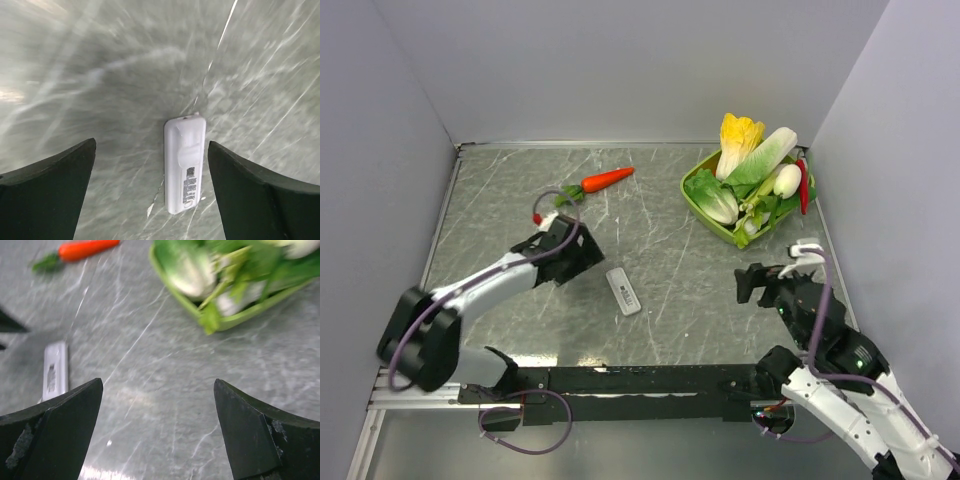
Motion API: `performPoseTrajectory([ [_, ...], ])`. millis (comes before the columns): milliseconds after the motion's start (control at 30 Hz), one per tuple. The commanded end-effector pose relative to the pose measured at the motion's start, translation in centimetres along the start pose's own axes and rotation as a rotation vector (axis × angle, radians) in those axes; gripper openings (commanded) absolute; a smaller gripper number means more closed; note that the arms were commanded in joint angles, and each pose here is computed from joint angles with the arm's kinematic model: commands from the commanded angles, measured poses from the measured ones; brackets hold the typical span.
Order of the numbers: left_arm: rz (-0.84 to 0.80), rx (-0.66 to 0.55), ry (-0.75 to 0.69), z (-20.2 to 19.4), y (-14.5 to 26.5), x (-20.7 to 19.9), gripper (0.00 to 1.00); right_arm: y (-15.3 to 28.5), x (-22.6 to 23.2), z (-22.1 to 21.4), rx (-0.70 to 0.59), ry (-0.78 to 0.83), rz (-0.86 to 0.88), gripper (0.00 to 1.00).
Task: Load the batteries into the remote control
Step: Place the remote control at the center of the board, then reset both arms
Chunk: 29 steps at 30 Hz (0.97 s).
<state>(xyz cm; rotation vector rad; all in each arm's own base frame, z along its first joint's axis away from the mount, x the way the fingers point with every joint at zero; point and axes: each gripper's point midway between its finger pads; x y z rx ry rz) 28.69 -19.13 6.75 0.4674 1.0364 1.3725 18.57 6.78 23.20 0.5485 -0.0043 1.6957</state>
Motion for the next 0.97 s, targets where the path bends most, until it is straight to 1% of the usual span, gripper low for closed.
performPoseTrajectory([
  [0, 0.156, -0.256, 0.056, 5.5, 5.5, 3.0, 0.97, 2.1, -3.4, 3.1, -0.166, -0.061, -0.142, 1.00],
  [33, 0.154, -0.299, 0.061, 6.3, 7.4, 3.3, 0.97, 2.3, -3.7, 3.2, -0.180, -0.067, -0.149, 1.00],
  [100, 0.188, -0.388, 0.076, 7.9, 9.7, 4.2, 0.97, 2.9, -4.6, 3.9, -0.227, -0.087, -0.182, 1.00],
  [167, 0.187, -0.472, 0.100, 9.1, 12.8, 5.0, 0.97, 3.5, -5.4, 4.6, -0.275, -0.111, -0.217, 1.00],
  [200, 0.182, -0.540, 0.107, 10.0, 14.8, 5.5, 0.97, 3.9, -5.7, 4.9, -0.302, -0.135, -0.221, 1.00],
  [267, 0.169, -0.619, 0.112, 11.1, 17.0, 5.8, 0.97, 4.2, -6.0, 5.3, -0.331, -0.144, -0.226, 1.00],
  [300, 0.145, -0.675, 0.125, 11.6, 19.0, 6.2, 0.97, 4.5, -6.1, 5.5, -0.346, -0.146, -0.221, 1.00],
  [367, 0.134, -0.756, 0.145, 12.4, 20.9, 6.7, 0.97, 4.7, -6.2, 5.7, -0.360, -0.155, -0.218, 1.00],
  [400, 0.109, -0.809, 0.153, 12.8, 22.7, 7.1, 0.97, 4.8, -6.3, 5.8, -0.364, -0.159, -0.218, 1.00],
  [500, 0.074, -0.905, 0.176, 13.3, 25.3, 7.8, 0.97, 4.8, -6.3, 5.8, -0.368, -0.170, -0.224, 1.00],
  [600, 0.054, -0.949, 0.196, 13.4, 26.5, 8.2, 0.97, 4.6, -6.2, 5.8, -0.364, -0.170, -0.228, 1.00],
  [667, 0.048, -0.954, 0.197, 13.3, 26.7, 8.2, 0.97, 4.4, -6.0, 5.9, -0.362, -0.168, -0.224, 0.99],
  [933, 0.038, -0.957, 0.194, 13.3, 25.6, 8.0, 0.97, 4.1, -5.5, 6.5, -0.368, -0.155, -0.213, 1.00],
])
Point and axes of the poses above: each gripper's point midway between its finger pads, its own y axis back along the fingers, its own x axis along the line the jaws close on, z = x × y, and after that the axes turned 15 degrees about -y, right-handed
